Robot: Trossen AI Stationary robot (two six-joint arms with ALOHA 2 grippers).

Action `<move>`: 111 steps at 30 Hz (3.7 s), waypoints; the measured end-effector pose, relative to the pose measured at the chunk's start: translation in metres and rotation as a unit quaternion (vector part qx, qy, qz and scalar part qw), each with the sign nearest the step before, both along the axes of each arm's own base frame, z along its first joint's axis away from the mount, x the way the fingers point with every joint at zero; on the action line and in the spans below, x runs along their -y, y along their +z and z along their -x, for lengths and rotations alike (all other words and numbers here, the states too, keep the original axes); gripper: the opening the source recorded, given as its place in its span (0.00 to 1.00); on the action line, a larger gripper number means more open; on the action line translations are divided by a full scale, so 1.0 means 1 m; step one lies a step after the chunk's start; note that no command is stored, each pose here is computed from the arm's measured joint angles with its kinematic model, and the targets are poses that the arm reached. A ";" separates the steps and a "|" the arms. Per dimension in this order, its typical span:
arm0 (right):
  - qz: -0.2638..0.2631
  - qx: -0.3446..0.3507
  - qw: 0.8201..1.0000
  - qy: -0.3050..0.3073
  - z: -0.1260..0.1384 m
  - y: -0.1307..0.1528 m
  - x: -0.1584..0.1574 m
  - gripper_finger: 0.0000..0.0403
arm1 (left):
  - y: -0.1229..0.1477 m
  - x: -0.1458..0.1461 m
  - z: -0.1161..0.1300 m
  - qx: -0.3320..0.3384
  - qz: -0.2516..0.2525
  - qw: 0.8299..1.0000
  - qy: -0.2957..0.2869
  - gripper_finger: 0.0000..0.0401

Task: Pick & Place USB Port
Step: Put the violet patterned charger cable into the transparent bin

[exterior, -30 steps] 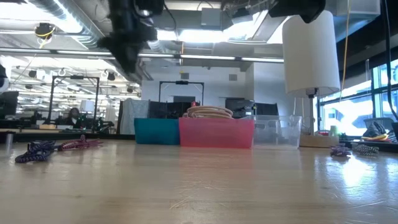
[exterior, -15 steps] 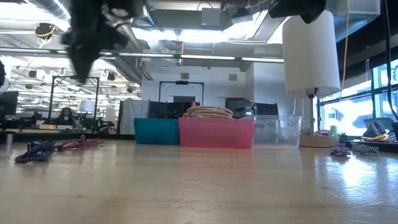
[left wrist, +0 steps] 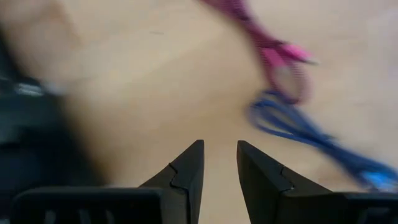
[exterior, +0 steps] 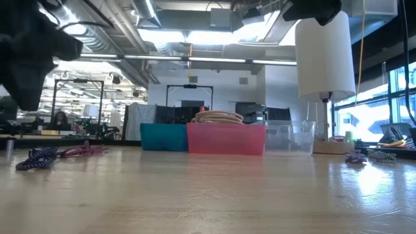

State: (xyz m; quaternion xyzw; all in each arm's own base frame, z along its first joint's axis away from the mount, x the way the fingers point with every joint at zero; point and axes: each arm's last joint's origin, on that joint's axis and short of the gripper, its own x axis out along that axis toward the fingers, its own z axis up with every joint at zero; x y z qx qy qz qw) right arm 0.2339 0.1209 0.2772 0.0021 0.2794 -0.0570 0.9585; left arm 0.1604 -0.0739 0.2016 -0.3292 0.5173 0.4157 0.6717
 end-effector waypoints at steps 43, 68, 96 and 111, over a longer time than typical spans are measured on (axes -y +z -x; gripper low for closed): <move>0.040 -0.032 0.998 0.034 0.003 -0.004 0.001 0.53 | -0.061 0.046 -0.046 0.136 0.072 0.956 0.248 0.52; 0.043 -0.038 0.998 0.033 0.004 -0.005 0.001 0.53 | -0.075 0.042 -0.042 0.066 0.026 0.971 0.228 0.05; 0.032 0.069 0.997 0.016 -0.007 0.013 -0.003 0.53 | -0.014 0.080 -0.028 0.430 -0.278 0.859 0.000 0.03; 0.023 0.192 0.979 0.067 -0.018 0.037 -0.011 0.53 | 0.028 0.079 -0.092 0.421 -0.321 0.825 -0.198 0.03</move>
